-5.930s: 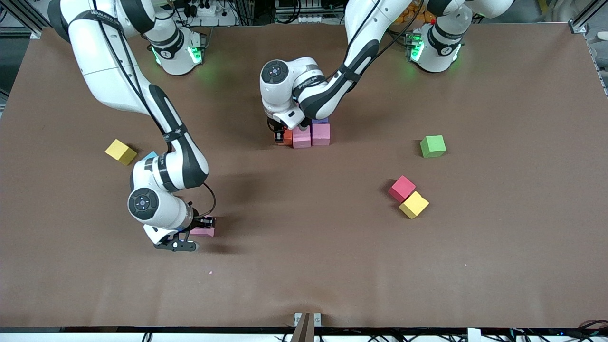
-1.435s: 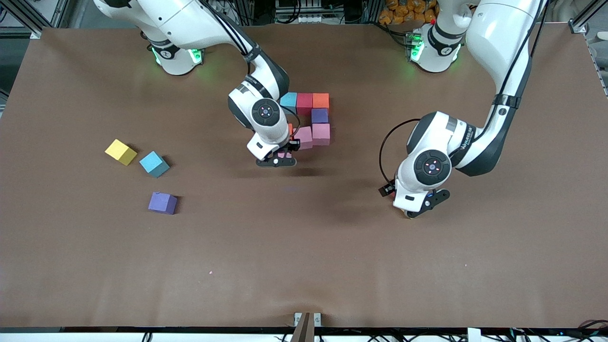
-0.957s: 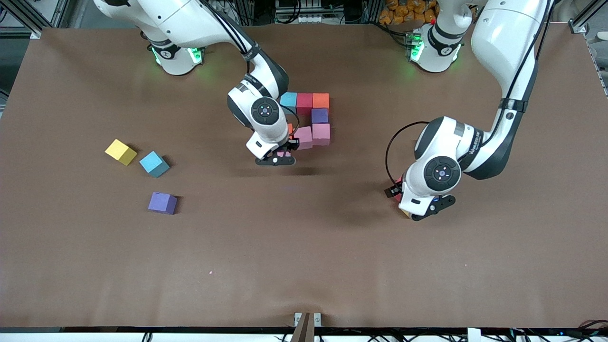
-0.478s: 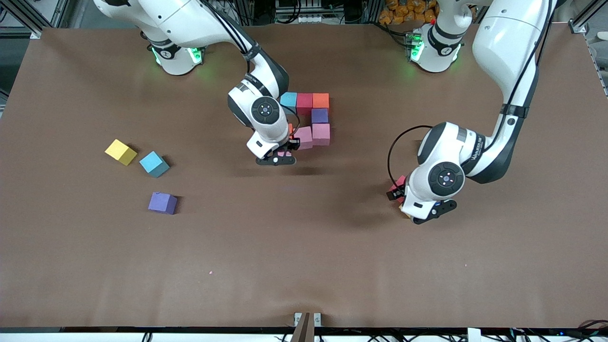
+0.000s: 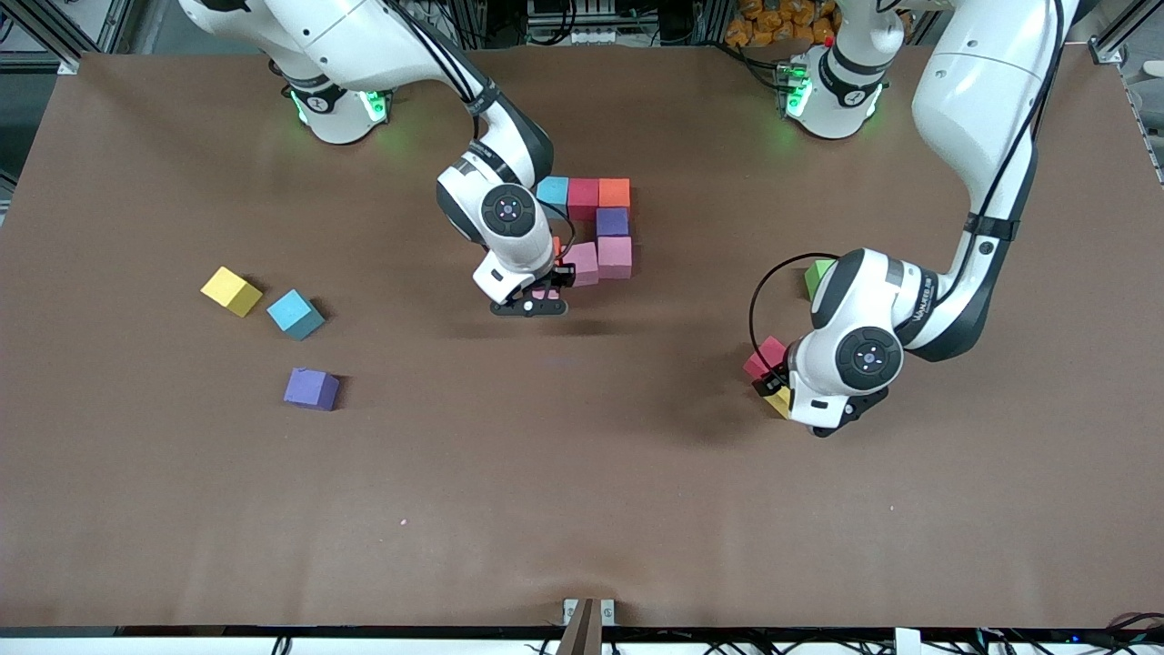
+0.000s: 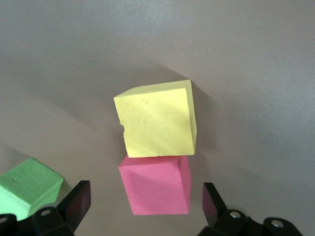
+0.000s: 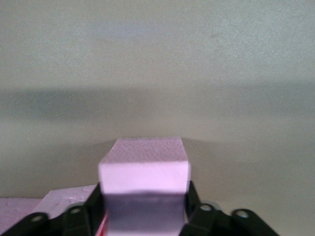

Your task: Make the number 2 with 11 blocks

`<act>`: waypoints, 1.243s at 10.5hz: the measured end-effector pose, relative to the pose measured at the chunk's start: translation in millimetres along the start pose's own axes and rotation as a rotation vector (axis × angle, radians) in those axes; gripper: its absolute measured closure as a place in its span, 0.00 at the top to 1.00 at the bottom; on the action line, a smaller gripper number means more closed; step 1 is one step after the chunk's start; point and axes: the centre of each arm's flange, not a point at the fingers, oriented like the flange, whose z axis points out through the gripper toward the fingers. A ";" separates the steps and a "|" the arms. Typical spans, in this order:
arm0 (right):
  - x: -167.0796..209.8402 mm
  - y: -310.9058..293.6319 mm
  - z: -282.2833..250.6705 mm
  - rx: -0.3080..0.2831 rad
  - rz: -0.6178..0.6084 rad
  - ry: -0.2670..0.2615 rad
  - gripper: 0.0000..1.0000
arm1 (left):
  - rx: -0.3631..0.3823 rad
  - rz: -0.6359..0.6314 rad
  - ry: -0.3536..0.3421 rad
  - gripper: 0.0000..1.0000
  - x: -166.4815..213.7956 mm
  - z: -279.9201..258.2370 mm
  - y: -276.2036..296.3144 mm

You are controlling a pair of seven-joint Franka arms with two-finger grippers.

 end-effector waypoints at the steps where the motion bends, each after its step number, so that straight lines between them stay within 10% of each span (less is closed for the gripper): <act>1: -1.7 -1.8 -0.1 0.000 -0.004 0.000 0.92 | -0.001 -0.013 0.000 1.00 -0.5 0.0 0.5; 8: 31.3 31.0 -87.6 0.013 0.070 0.051 1.00 | -0.014 -0.050 0.000 1.00 -2.0 23.7 2.0; 13: 123.5 180.4 -107.6 0.032 0.253 0.065 1.00 | 0.006 -0.047 -0.016 1.00 -10.8 44.1 -1.1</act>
